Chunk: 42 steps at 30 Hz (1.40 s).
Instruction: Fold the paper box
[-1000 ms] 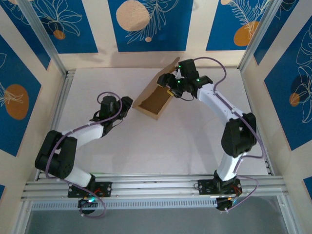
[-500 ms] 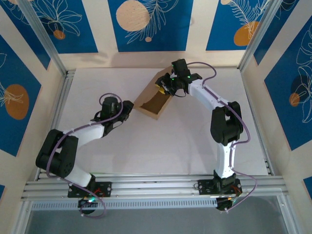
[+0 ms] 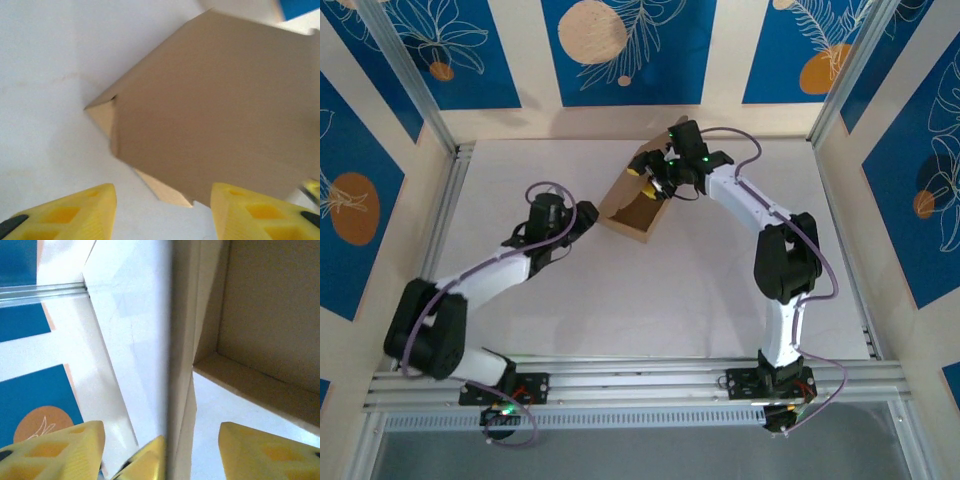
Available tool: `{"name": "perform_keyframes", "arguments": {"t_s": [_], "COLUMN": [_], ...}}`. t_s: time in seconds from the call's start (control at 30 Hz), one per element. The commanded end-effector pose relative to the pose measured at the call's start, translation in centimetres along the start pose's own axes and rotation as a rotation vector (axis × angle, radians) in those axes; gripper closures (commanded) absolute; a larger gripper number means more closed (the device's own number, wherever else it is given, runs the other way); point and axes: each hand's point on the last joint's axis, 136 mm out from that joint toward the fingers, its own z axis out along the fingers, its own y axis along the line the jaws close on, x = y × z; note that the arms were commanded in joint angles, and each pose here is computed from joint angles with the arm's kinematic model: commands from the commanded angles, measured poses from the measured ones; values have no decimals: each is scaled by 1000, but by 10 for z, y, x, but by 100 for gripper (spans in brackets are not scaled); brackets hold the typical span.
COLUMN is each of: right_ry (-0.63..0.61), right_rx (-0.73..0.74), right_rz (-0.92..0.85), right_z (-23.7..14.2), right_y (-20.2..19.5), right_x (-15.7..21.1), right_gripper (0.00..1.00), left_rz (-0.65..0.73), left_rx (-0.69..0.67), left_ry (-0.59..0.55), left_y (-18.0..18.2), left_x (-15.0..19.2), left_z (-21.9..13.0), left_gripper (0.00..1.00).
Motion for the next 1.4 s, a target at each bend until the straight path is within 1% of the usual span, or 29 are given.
{"name": "perform_keyframes", "arguments": {"t_s": [0.0, 0.03, 0.07, 0.1, 0.17, 0.2, 0.23, 0.3, 0.33, 0.37, 0.47, 0.5, 0.57, 0.63, 0.73, 0.83, 0.9, 0.97, 1.0, 1.07, 1.1, 1.13, 1.2, 1.27, 1.37], "right_ry": [-105, -152, -186, -219, -285, -309, -337, -377, -392, -406, -431, -434, -436, -424, -410, -396, -384, -367, -365, -372, -387, -399, -432, -488, -578], "right_rx": [65, 107, 115, 114, 81, 65, 59, 43, 34, 20, -20, -29, -51, -64, -83, -86, -88, -79, -69, -46, -23, 0, 32, 74, 53], "right_rz": [-221, -262, -293, -308, -294, -286, -272, -250, -236, -221, -179, -170, -151, -137, -133, -134, -146, -165, -177, -208, -224, -243, -299, -374, -595], "right_z": [-49, -59, -69, -79, -101, -109, -120, -136, -143, -149, -162, -164, -168, -165, -160, -154, -148, -142, -141, -139, -140, -140, -142, -144, -148], "right_y": [12, 6, 2, -1, -7, -9, -13, -17, -21, -23, -32, -34, -41, -48, -55, -59, -60, -61, -62, -64, -66, -69, -73, -80, -81], "right_x": [-14, -23, -32, -40, -58, -67, -75, -90, -96, -102, -115, -117, -122, -123, -123, -122, -121, -118, -117, -117, -118, -117, -118, -118, -112], "right_gripper": [28, 24, 22, 19, 12, 10, 10, 10, 10, 10, 10, 9, 10, 10, 12, 16, 20, 24, 25, 26, 27, 27, 29, 32, 32], "left_rz": [394, 459, 531, 573, 666, 720, 811, 1035, 1127, 1188, 1258, 1281, 1310, 1320, 1327, 1334, 1328, 1314, 1305, 1299, 1290, 1271, 1235, 1232, 1255], "left_rx": [3, 21, 10, -11, 15, 21, 13, 4, 5, 1, 3, -18, -86, -133, -166, -194, -176, -144, -132, -105, -93, -83, -44, 1, 84], "left_ry": [-68, -78, -77, -75, -53, -54, -55, -75, -92, -107, -134, -142, -174, -238, -307, -354, -389, -404, -396, -332, -289, -254, -228, -196, -153], "left_y": [-11, -17, -19, -19, -25, -28, -30, -40, -43, -43, -43, -42, -42, -46, -53, -57, -63, -70, -69, -64, -62, -59, -55, -54, -57], "left_x": [-14, -16, -15, -14, -1, 6, 17, 38, 47, 52, 56, 55, 47, 37, 26, 16, 11, 5, 2, -1, -4, -8, -15, -17, -15], "left_z": [-33, -42, -47, -50, -50, -49, -48, -48, -48, -46, -37, -32, -17, -4, 19, 41, 49, 53, 55, 61, 64, 64, 61, 57, 48], "left_gripper": [43, 41, 41, 40, 38, 36, 34, 32, 30, 29, 26, 26, 26, 26, 27, 35, 41, 56, 62, 79, 91, 99, 100, 100, 100]}}
